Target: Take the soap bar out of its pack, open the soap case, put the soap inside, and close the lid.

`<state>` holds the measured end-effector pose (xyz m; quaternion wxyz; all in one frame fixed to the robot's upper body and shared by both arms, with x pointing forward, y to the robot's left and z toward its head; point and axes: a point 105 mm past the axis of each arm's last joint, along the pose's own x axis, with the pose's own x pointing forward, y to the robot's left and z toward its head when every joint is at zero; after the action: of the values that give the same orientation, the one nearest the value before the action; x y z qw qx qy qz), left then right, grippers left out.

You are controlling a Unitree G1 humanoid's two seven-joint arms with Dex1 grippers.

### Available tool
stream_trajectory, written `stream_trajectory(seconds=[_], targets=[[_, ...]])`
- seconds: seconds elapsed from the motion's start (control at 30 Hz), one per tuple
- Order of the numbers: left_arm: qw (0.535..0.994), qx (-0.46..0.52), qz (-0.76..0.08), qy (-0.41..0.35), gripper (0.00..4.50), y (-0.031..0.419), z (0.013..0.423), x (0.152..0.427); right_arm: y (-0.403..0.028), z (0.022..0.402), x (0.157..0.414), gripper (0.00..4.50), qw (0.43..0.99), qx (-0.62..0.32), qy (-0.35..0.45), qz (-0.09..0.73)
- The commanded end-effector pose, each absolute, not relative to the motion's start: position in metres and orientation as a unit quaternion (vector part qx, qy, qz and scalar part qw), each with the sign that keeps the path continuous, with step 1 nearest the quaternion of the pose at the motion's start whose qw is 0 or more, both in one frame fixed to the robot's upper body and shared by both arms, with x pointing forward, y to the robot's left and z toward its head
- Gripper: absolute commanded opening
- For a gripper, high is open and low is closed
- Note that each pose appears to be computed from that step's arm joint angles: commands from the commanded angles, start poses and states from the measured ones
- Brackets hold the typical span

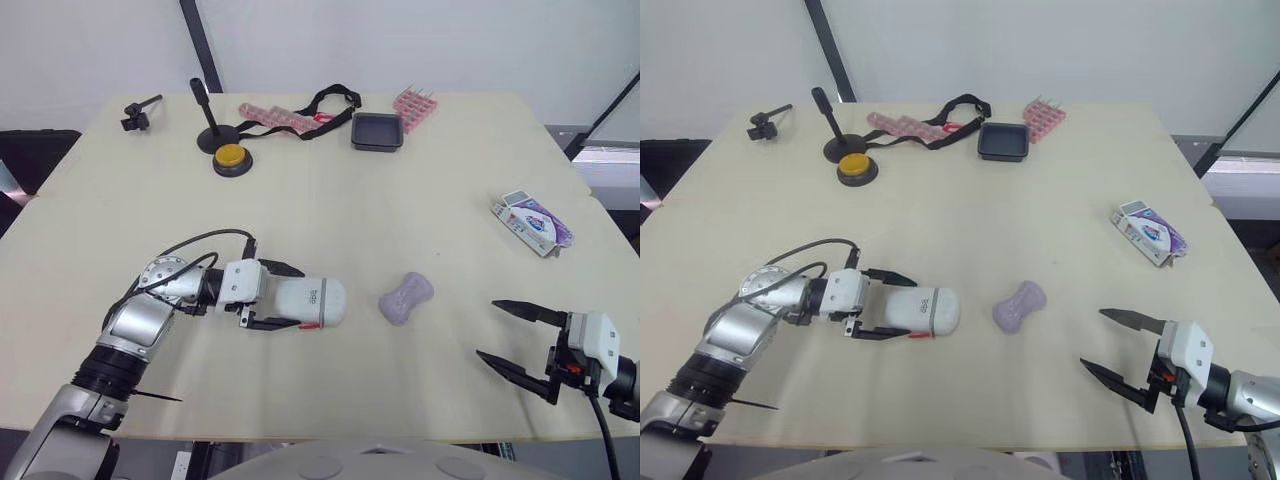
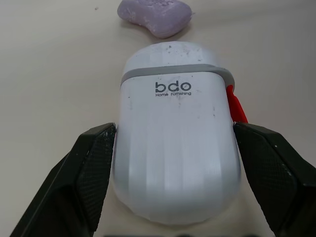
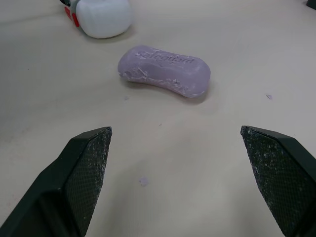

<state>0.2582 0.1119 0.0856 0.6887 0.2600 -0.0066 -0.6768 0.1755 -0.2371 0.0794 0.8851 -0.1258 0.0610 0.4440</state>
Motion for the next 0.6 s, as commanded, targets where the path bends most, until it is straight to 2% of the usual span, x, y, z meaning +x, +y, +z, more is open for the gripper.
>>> stream_trajectory(seconds=[0.03,0.6], targets=[[0.685,0.265,-0.679,0.001,3.43,0.113,0.081,0.258,-0.240,0.086,0.175,4.50,0.881,-0.143,0.055,0.447],[0.702,0.256,-0.665,0.020,3.43,0.122,0.070,0.263,-0.241,0.085,0.179,4.50,0.878,-0.146,0.058,0.452]])
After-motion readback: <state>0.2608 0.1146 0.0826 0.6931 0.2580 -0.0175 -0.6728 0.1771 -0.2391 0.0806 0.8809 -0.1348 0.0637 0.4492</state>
